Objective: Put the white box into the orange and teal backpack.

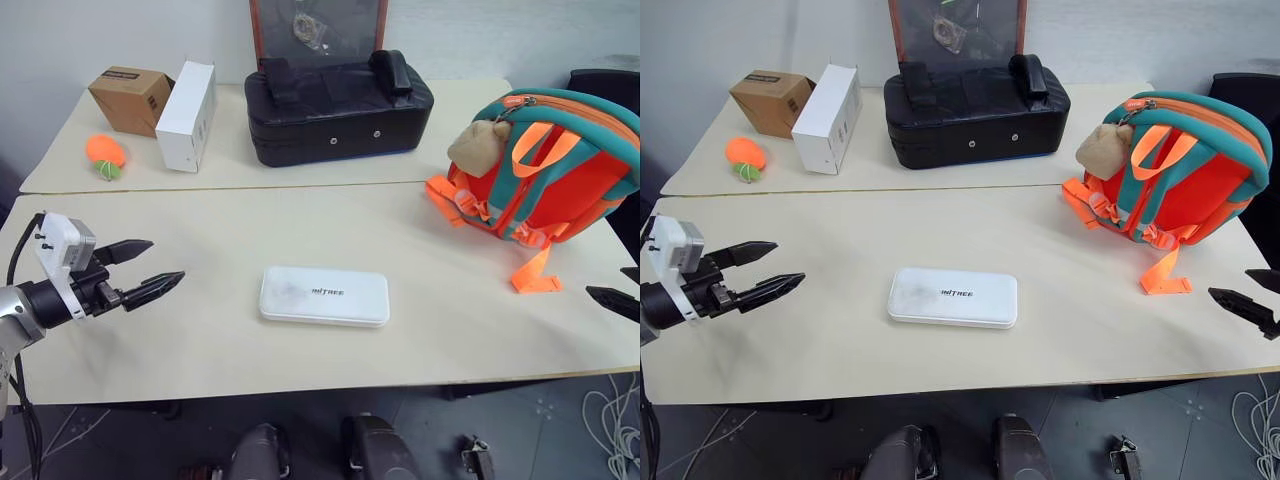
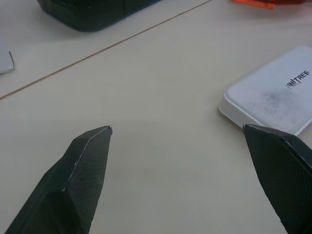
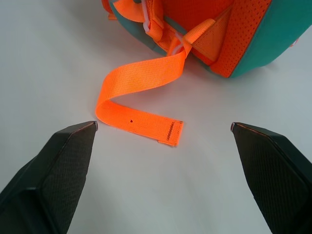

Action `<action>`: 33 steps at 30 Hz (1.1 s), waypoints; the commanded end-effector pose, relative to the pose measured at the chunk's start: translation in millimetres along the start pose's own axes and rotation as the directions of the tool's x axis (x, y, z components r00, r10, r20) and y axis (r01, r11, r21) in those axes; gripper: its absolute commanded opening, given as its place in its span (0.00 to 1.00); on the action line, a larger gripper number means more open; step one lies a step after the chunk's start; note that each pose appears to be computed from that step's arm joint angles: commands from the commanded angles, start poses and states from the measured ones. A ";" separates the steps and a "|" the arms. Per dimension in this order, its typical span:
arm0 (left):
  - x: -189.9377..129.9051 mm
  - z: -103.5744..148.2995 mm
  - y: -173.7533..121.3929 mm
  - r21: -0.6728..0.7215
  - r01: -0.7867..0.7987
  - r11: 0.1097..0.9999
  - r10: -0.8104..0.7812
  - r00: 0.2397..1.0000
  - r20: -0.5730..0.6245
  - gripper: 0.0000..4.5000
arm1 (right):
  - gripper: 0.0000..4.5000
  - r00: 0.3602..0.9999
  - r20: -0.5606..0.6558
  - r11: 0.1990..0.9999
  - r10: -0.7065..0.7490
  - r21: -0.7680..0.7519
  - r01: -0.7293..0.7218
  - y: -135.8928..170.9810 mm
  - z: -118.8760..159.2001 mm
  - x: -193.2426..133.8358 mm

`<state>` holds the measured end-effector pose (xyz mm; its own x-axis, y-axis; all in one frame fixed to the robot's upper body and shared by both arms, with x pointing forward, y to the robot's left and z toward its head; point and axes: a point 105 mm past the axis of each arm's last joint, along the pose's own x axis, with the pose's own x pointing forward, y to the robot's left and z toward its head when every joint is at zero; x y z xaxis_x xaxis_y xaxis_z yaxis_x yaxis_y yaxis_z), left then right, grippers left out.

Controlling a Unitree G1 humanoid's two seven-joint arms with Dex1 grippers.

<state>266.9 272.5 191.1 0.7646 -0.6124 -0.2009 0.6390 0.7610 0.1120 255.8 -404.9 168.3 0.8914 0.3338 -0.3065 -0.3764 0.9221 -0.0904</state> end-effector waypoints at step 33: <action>38.3 -23.4 -28.3 0.086 0.206 0.975 -0.194 0.972 -0.130 0.35 | 0.29 0.915 0.035 0.909 0.401 -0.139 -0.393 95.4 49.3 48.7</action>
<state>274.6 240.6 156.1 0.6338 -0.6983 -0.3327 0.7612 0.6395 0.1079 275.4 -309.9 186.1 0.7226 0.6261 -0.2930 -0.6710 0.7372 -0.0798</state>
